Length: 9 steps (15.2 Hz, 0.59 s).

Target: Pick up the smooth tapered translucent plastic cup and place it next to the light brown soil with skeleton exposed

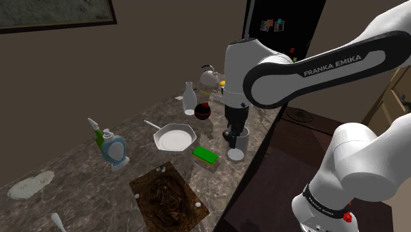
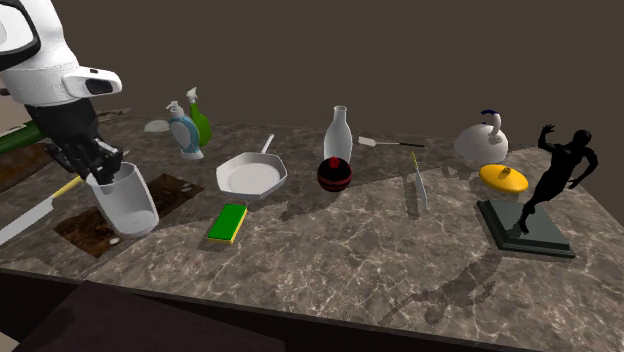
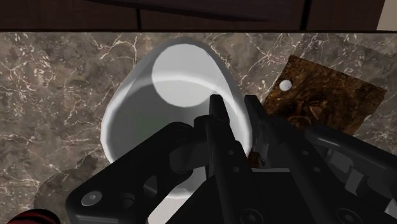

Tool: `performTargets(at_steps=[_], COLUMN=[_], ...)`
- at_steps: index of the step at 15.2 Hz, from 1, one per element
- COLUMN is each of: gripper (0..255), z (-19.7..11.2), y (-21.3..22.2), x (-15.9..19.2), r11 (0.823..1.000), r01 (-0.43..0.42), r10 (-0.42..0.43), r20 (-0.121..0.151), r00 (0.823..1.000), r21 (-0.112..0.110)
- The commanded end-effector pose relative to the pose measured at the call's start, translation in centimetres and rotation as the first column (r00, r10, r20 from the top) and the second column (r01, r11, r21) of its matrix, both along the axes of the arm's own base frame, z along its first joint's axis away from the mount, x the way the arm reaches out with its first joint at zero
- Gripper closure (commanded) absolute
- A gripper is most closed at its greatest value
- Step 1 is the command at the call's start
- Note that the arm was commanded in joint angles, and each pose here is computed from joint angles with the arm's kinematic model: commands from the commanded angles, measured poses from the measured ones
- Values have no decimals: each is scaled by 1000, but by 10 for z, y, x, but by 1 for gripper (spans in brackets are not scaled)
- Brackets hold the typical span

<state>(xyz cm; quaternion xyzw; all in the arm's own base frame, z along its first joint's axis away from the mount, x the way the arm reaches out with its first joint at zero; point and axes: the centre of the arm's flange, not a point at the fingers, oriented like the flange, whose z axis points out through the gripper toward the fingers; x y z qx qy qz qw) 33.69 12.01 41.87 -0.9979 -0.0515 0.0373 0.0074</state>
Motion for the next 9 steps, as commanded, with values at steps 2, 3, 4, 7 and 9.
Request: performTargets(at_steps=[2, 3, 4, 7, 9], gripper=[255, 255, 255, 255, 255], z=[-15, -20, -25, -41, -52], y=[3, 3, 3, 3, 3], x=[-1, -1, -1, -1, -1], r11=[1000, 1000, 1000, 1000, 1000], r01=[1, 1, 1, 1, 1], r10=[-1, -1, -1, -1, -1], r20=[1, 1, 1, 1, 1], r00=[1000, 1000, 1000, 1000, 1000], r21=[0, 0, 0, 0, 0])
